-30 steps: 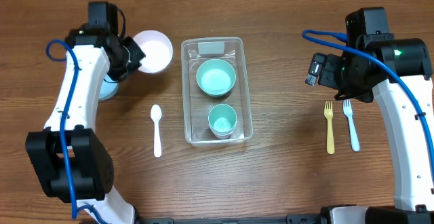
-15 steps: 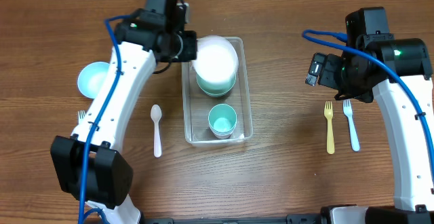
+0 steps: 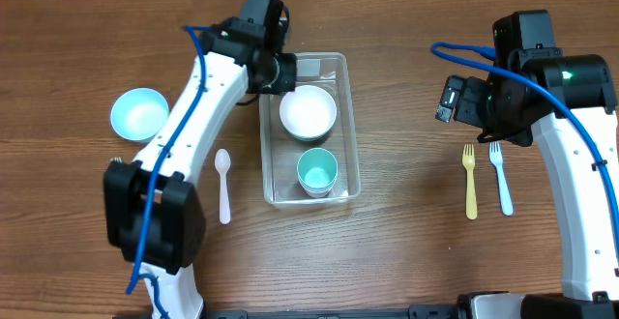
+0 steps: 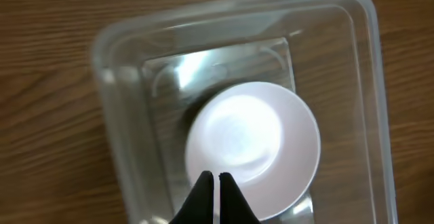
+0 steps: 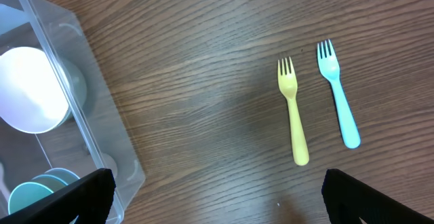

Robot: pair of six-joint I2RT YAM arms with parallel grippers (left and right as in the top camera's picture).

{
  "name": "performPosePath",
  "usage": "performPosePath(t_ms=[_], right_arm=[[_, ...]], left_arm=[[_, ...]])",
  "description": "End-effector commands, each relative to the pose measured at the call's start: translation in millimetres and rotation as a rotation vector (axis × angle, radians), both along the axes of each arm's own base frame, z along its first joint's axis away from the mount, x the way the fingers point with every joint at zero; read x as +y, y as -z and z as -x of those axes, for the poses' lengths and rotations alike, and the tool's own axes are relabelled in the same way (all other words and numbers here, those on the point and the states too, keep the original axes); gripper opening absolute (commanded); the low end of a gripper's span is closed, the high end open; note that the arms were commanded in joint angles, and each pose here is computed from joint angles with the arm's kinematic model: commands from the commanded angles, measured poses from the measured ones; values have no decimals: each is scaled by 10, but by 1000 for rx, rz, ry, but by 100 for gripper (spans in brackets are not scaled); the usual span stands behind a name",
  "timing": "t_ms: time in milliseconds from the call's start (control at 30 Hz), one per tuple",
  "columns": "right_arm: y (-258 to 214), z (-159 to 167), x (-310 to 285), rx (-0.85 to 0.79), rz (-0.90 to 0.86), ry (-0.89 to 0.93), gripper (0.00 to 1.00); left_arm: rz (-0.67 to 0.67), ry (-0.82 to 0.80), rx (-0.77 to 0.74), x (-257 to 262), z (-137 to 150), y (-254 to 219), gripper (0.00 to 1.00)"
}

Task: Pack container
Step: 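Carry the white bowl onto the green bowl in the container, then move the left gripper to the light-blue bowl and grasp its rim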

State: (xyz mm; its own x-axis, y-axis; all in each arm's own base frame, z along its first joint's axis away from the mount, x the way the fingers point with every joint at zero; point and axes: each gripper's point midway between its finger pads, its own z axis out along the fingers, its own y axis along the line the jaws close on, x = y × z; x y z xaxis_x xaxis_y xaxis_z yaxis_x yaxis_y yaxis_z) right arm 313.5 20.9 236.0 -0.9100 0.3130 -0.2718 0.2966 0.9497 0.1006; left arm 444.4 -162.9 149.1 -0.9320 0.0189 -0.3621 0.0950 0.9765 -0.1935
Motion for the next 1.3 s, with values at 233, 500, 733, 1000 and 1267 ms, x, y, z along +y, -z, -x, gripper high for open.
performPosePath(t_ms=[233,500,733,1000,1267], right_arm=[[-136,-21,-22,-49,3,3,100],[-136,-21,-22,-49,3,3,100],[-136,-20,-22,-49,3,3,100],[-136,-20,-22,-49,3,3,100],[-136,-20,-22,-49,3,3,100]], left_arm=[[-277,-360,89,1995,510,-557,57],[-232,-277,241,2245,546,203,61],[-247,-216,325,2248,545,672,68],[-207,-507,319,2465,541,638,59],[-82,-720,324,3200,733,642,63]])
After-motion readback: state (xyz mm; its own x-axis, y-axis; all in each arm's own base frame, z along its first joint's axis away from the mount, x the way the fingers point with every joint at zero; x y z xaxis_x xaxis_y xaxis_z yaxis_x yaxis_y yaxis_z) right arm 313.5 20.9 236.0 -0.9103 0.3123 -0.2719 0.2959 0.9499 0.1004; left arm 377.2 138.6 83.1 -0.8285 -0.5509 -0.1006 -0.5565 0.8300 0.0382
